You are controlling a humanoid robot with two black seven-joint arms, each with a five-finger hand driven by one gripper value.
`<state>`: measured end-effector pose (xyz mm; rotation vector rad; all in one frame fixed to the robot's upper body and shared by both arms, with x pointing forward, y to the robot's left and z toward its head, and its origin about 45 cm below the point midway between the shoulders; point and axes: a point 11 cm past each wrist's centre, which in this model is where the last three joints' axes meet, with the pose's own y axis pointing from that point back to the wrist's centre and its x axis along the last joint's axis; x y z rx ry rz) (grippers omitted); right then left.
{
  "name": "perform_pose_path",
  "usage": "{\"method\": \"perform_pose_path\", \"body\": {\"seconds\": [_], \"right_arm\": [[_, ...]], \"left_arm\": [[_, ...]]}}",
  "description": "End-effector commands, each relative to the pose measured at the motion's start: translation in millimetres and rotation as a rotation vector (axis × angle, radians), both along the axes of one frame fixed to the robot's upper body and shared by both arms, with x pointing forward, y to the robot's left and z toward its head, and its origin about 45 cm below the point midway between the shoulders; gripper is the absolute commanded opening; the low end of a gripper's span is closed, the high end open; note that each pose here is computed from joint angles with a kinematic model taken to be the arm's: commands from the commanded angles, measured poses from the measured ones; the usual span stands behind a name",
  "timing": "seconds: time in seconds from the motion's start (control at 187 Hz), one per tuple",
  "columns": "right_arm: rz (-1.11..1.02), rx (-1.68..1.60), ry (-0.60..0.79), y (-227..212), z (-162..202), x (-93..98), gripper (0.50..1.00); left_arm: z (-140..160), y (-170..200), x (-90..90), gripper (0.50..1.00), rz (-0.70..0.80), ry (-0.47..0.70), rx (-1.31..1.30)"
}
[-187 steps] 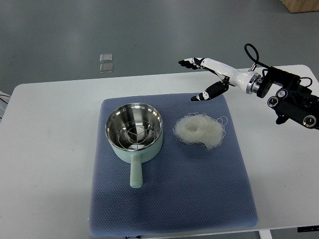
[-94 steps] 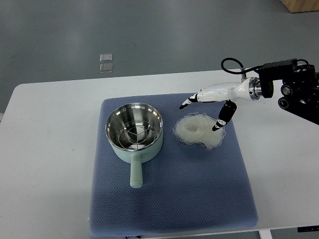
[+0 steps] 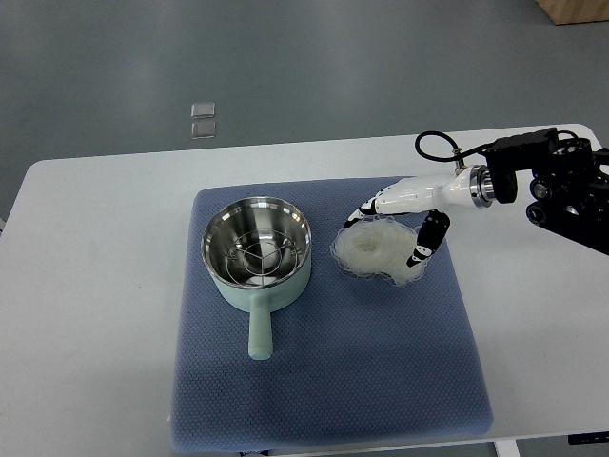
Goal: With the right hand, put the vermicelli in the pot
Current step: 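Close the right hand fingers around the vermicelli bundle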
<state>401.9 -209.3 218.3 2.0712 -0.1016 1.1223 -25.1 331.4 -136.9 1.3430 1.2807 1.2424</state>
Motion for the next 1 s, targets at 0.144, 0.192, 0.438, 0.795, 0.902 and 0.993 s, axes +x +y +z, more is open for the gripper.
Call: {"method": "perform_pose_path", "body": {"seconds": [0.144, 0.192, 0.438, 0.795, 0.902, 0.993], "right_arm": [[-0.039, -0.006, -0.006, -6.4, -17.3, -3.5, 0.924], [-0.046, -0.008, -0.010, -7.2, -18.6, -3.0, 0.924], [-0.074, -0.015, -0.018, -5.4, -28.1, -1.5, 0.921], [-0.067, -0.009, -0.004, -0.5, -31.9, -4.6, 0.823], [-0.067, -0.014, 0.002, -1.3, -33.2, -5.1, 0.782], [-0.066, -0.015, 0.006, -0.7, -33.7, -5.5, 0.709]], "left_arm": [[0.0, 0.0, -0.1, 1.000, 0.000, 0.000, 0.000], [0.0, 0.0, -0.1, 1.000, 0.000, 0.000, 0.000], [0.0, -0.2, -0.1, 1.000, 0.000, 0.000, -0.001], [0.0, 0.0, -0.1, 1.000, 0.000, 0.000, 0.000], [0.0, 0.5, -0.1, 1.000, 0.000, 0.000, 0.002], [0.0, 0.0, -0.1, 1.000, 0.000, 0.000, 0.000]]}}
